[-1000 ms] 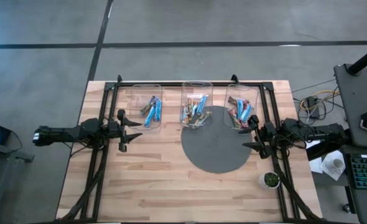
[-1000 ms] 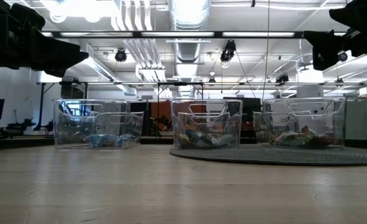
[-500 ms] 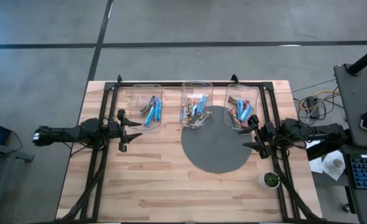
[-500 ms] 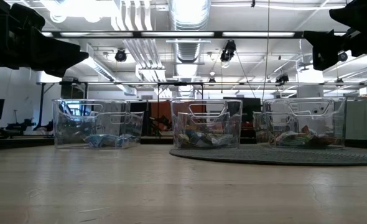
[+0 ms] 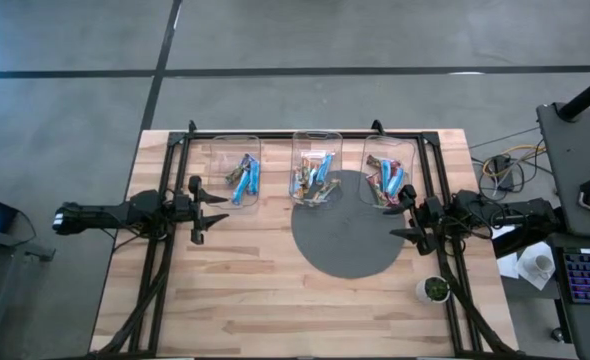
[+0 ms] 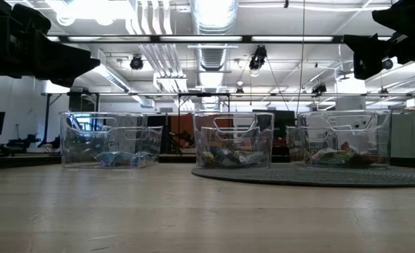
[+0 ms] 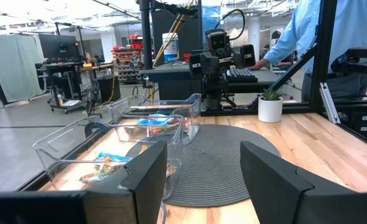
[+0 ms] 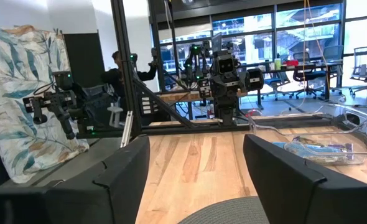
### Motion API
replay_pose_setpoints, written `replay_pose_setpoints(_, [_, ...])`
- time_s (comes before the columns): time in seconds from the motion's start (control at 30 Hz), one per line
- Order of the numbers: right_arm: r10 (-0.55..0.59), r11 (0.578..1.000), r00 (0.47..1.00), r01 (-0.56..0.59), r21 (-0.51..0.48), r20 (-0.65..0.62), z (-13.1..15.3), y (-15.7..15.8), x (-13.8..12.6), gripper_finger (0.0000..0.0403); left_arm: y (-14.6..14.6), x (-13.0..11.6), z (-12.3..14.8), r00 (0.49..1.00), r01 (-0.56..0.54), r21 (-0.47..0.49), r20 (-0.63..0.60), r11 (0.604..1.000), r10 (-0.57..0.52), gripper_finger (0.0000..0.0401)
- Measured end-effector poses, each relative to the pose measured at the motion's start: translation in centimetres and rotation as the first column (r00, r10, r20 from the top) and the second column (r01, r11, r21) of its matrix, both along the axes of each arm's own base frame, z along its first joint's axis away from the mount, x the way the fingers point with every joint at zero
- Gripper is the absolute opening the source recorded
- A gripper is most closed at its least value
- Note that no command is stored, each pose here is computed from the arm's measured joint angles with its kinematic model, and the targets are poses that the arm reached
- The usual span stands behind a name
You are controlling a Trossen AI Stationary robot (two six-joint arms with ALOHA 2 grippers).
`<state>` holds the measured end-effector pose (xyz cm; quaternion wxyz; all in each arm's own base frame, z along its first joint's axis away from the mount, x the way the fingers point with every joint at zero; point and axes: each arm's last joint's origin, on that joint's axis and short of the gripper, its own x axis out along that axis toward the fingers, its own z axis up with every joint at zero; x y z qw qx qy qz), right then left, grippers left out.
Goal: Pick and place Granola Bars by type
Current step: Return to Home Position
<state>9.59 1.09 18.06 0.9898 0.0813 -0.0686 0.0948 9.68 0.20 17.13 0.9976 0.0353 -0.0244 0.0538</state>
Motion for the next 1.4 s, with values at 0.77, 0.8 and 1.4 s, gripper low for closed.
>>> replay_pose_setpoints(0.77, [0.000, 1.000, 1.000, 0.000, 0.000, 0.000, 0.01, 0.00, 0.00, 0.0248, 0.00, 0.00, 0.00, 1.000, 0.000, 0.000, 0.000, 1.000, 0.000, 0.0186])
replay_pose_setpoints(0.8, [0.000, 1.000, 1.000, 0.000, 0.000, 0.000, 0.01, 0.00, 0.00, 0.0247, 0.00, 0.00, 0.00, 1.000, 0.000, 0.000, 0.000, 1.000, 0.000, 0.0186])
replay_pose_setpoints(1.4, [0.000, 1.000, 1.000, 0.000, 0.000, 0.000, 0.01, 0.00, 0.00, 0.0252, 0.00, 0.00, 0.01, 1.000, 0.000, 0.000, 0.001, 1.000, 0.000, 0.0186])
